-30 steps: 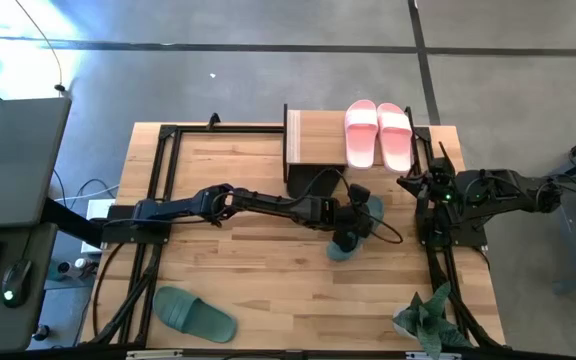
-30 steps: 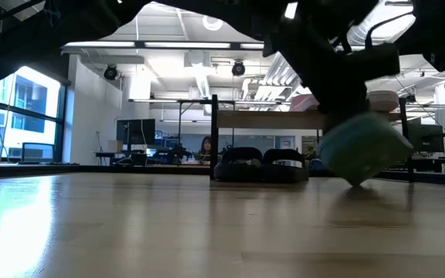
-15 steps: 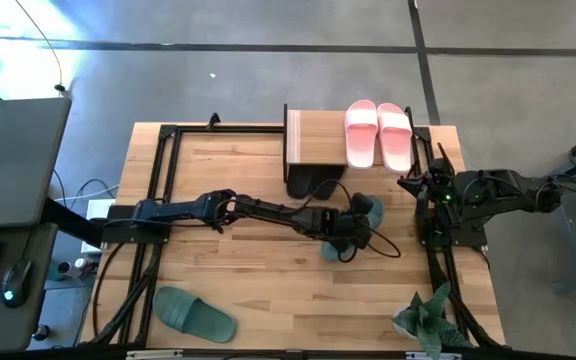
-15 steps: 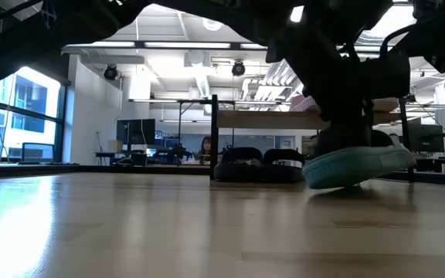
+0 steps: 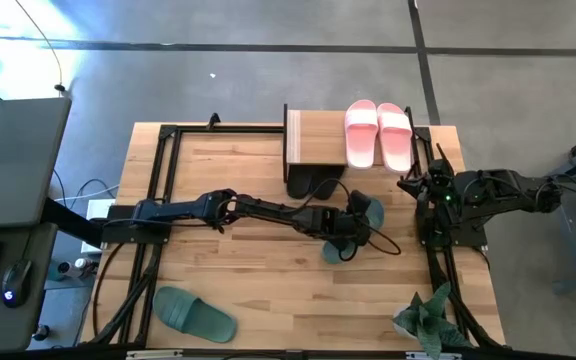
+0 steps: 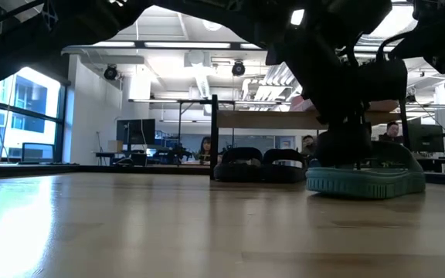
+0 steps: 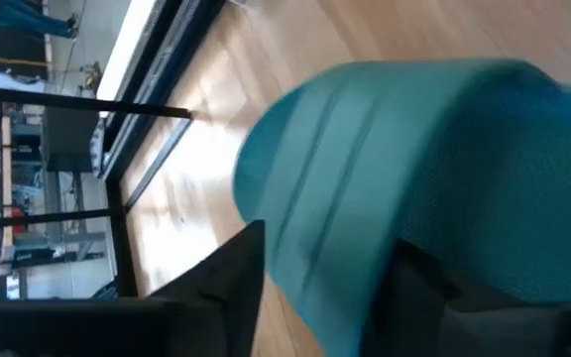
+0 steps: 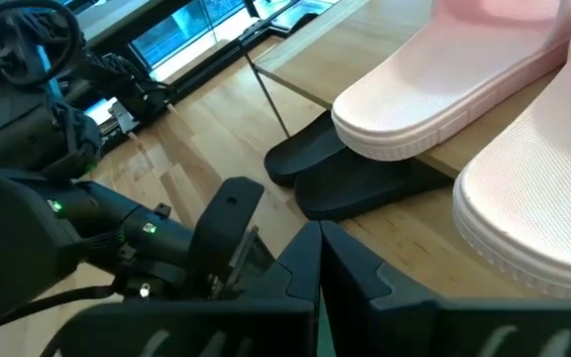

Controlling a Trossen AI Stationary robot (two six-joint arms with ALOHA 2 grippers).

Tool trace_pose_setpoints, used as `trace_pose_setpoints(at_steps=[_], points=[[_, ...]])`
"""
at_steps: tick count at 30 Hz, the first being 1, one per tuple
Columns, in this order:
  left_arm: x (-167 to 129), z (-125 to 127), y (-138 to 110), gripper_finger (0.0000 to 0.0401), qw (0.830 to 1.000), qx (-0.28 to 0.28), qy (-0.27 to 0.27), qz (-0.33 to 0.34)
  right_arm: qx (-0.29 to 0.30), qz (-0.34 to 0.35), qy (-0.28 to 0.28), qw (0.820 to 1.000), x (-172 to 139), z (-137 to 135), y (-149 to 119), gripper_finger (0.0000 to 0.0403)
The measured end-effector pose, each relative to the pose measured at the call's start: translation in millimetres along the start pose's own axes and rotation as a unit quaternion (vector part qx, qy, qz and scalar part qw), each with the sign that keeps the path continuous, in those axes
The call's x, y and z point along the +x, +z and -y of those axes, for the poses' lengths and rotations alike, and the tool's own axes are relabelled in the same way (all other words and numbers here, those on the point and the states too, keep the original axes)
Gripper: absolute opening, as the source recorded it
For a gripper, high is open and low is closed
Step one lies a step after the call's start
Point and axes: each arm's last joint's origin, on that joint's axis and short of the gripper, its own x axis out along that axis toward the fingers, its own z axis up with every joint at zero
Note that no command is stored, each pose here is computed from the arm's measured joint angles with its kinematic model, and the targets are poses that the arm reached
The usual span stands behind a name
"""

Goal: Pick and place slides into the shelf
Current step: Put the top green slide under the shelf

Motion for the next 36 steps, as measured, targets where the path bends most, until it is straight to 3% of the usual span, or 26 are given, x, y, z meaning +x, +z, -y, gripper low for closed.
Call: trace_pose_setpoints(at_steps=[8, 15, 21, 28, 32, 36], points=[[-11.9, -0.1, 2.7, 0.0224, 0.999, -0.001, 0.011, -0.033, 0.003, -0.004, 0.006, 1.000, -0.1, -0.3, -0.2, 0.0000], [-57.2, -19.7, 11.5, 0.0249, 0.998, -0.045, -0.031, -0.014, 0.010, -0.009, 0.016, 1.000, -0.1, -1.2, -0.1, 0.0000], [-102.0, -51.3, 10.4, 0.0239, 0.994, -0.098, -0.042, -0.003, 0.011, -0.004, 0.047, 0.999, -0.2, -5.1, 2.9, 0.0000], [-159.4, -87.8, -2.2, 0.0209, 0.978, -0.183, -0.099, 0.016, 0.012, 0.028, 0.116, 0.993, -3.1, -14.7, 13.7, 0.0001], [-190.0, -105.8, -12.5, 0.0188, 0.967, -0.220, -0.127, 0.024, -0.001, 0.045, 0.129, 0.991, -11.9, -21.3, 29.1, 0.0006], [-213.7, -120.1, -22.3, 0.0168, 0.950, -0.254, -0.174, 0.045, -0.039, 0.051, 0.132, 0.989, -18.7, -33.4, 49.6, 0.0036]])
